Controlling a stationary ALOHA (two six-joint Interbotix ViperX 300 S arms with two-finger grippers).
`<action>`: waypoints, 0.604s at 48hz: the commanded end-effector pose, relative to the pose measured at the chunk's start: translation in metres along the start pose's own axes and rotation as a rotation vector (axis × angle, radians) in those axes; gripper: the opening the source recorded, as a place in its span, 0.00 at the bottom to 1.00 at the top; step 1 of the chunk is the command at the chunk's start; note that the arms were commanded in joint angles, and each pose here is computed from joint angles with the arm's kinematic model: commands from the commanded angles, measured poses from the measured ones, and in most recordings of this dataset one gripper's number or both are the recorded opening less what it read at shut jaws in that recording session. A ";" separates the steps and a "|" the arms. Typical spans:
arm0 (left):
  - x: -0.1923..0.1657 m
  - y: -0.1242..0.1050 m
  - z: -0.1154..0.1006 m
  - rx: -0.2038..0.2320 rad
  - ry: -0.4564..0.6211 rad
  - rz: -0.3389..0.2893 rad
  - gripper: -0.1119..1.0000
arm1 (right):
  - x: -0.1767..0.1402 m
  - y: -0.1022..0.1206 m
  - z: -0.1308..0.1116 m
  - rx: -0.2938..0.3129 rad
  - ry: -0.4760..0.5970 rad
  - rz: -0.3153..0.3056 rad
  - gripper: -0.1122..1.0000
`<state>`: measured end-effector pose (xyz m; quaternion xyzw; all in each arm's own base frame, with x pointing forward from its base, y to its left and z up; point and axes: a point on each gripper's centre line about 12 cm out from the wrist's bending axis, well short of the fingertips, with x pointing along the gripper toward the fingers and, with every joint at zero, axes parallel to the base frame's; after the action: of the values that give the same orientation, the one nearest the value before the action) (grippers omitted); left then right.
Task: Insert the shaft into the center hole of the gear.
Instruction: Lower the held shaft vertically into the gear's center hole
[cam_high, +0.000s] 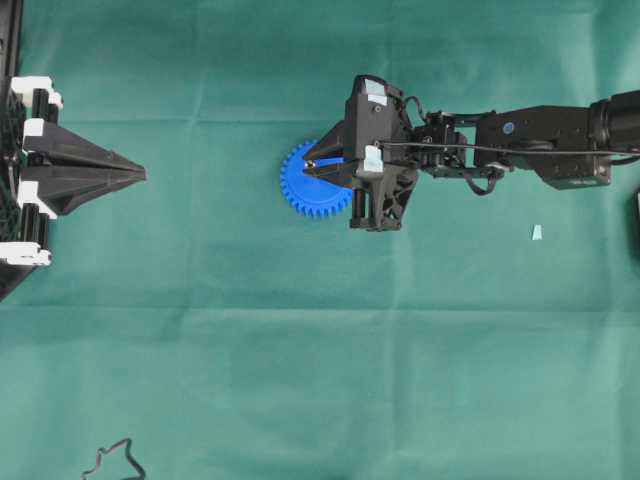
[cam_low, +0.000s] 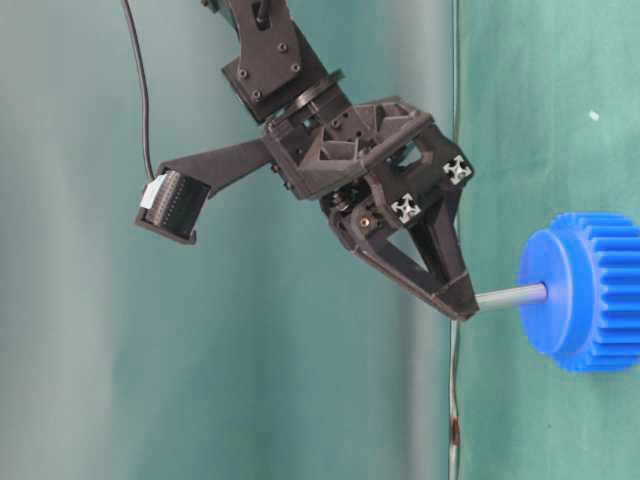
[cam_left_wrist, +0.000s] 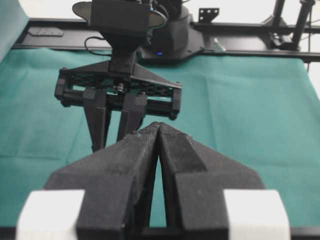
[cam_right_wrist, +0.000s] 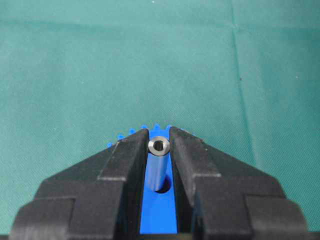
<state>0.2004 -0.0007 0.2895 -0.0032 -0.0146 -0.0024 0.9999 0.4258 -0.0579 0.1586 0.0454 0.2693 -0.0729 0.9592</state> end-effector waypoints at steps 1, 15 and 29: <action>0.003 0.000 0.010 0.002 -0.025 -0.002 0.10 | -0.003 -0.002 0.008 0.003 -0.025 -0.004 0.25; 0.003 0.000 0.010 0.003 -0.021 -0.002 0.10 | -0.005 -0.011 0.011 0.011 -0.032 -0.022 0.25; 0.003 0.000 0.010 0.005 -0.021 -0.002 0.10 | -0.005 -0.011 0.011 0.010 -0.030 -0.022 0.25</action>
<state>0.2004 -0.0007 0.2891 -0.0032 -0.0130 -0.0024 0.9999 0.4239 -0.0676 0.1572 0.0465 0.2712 -0.0832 0.9578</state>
